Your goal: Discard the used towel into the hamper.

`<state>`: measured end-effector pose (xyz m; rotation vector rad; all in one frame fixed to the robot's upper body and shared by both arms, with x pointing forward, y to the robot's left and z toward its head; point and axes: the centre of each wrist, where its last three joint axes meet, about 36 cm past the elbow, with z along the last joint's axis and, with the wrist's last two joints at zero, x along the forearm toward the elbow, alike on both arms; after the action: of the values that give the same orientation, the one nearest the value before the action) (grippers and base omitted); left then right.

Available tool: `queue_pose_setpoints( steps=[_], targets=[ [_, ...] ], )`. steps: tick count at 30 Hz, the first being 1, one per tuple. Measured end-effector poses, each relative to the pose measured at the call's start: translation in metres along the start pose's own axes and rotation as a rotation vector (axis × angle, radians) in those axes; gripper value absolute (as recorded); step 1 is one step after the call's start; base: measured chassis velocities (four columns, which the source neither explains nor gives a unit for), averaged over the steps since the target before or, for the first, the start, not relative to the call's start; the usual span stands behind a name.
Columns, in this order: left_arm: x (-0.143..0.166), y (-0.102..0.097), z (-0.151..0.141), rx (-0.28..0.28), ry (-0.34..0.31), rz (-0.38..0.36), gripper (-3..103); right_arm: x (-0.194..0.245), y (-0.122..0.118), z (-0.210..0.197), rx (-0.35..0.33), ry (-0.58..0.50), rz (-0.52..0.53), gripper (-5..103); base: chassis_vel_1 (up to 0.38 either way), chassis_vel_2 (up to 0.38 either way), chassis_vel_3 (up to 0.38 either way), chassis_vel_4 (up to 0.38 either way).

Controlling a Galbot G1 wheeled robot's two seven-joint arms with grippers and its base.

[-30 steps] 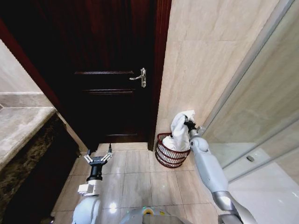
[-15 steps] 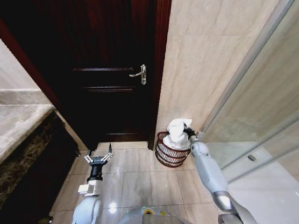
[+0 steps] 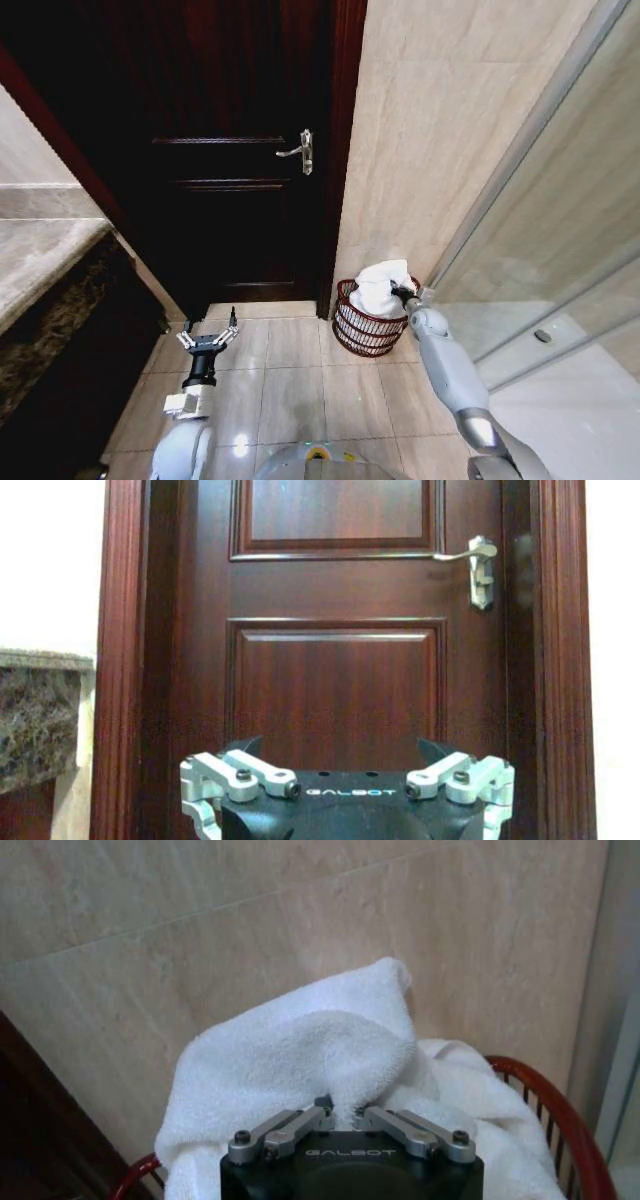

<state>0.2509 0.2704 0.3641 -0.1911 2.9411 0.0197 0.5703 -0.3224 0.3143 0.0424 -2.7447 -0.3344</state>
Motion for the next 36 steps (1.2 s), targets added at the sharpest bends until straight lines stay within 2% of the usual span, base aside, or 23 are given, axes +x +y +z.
queue_pose_setpoints(
  steps=[13, 14, 16, 17, 20, 21, 24, 25, 27, 28, 30, 31, 32, 35, 36],
  targets=[
    [0.001, -0.001, 0.0, 0.002, 0.0, -0.002, 100, -0.003, 0.003, 0.002, -0.007, 0.037, 0.029, 3, 0.0, 0.0, 0.0, 0.0],
    [0.001, -0.001, 0.0, 0.002, -0.001, -0.004, 100, -0.002, 0.003, 0.0, -0.006, 0.03, 0.034, 1, 0.0, 0.0, 0.0, 0.0],
    [-0.001, 0.0, 0.0, 0.001, -0.009, -0.009, 100, 0.003, 0.005, -0.008, -0.009, 0.003, 0.036, 9, 0.0, 0.0, 0.0, 0.0],
    [-0.001, 0.0, 0.0, 0.001, -0.009, -0.009, 100, 0.003, 0.005, -0.008, -0.009, 0.003, 0.036, 9, 0.0, 0.0, 0.0, 0.0],
    [-0.002, -0.001, -0.002, 0.003, -0.014, -0.017, 100, 0.021, 0.007, -0.014, 0.008, -0.038, 0.024, 20, 0.0, 0.0, 0.0, 0.0],
    [-0.002, -0.001, -0.002, 0.003, -0.014, -0.017, 100, 0.021, 0.007, -0.014, 0.008, -0.038, 0.024, 20, 0.0, 0.0, 0.0, 0.0],
    [-0.003, -0.006, -0.004, 0.012, -0.017, -0.011, 100, 0.052, 0.007, -0.006, 0.056, -0.09, 0.014, 36, 0.0, 0.0, 0.0, 0.0],
    [-0.003, -0.006, -0.004, 0.012, -0.017, -0.011, 100, 0.052, 0.007, -0.006, 0.056, -0.09, 0.014, 36, 0.0, 0.0, 0.0, 0.0],
    [-0.003, -0.008, -0.004, 0.018, -0.017, -0.008, 100, 0.075, 0.009, 0.002, 0.091, -0.128, 0.013, 47, 0.0, 0.0, 0.0, 0.0],
    [-0.003, -0.008, -0.004, 0.018, -0.017, -0.008, 100, 0.075, 0.009, 0.002, 0.091, -0.128, 0.013, 47, 0.0, 0.0, 0.0, 0.0],
    [-0.002, -0.009, -0.003, 0.019, -0.017, -0.005, 100, 0.095, 0.012, 0.007, 0.118, -0.171, 0.013, 57, 0.0, 0.0, 0.0, 0.0],
    [-0.002, -0.009, -0.003, 0.019, -0.018, -0.003, 100, 0.103, 0.013, 0.01, 0.122, -0.187, 0.015, 63, 0.0, 0.0, 0.0, 0.0],
    [-0.002, -0.009, -0.003, 0.019, -0.018, -0.003, 100, 0.103, 0.013, 0.01, 0.122, -0.187, 0.015, 63, 0.0, 0.0, 0.0, 0.0],
    [-0.002, -0.009, -0.003, 0.02, -0.023, -0.001, 100, 0.13, 0.019, 0.019, 0.123, -0.223, 0.017, 79, 0.0, 0.0, 0.0, 0.0],
    [-0.002, -0.009, -0.003, 0.02, -0.023, -0.001, 100, 0.13, 0.019, 0.019, 0.123, -0.223, 0.017, 79, 0.0, 0.0, 0.0, 0.0]
  ],
)
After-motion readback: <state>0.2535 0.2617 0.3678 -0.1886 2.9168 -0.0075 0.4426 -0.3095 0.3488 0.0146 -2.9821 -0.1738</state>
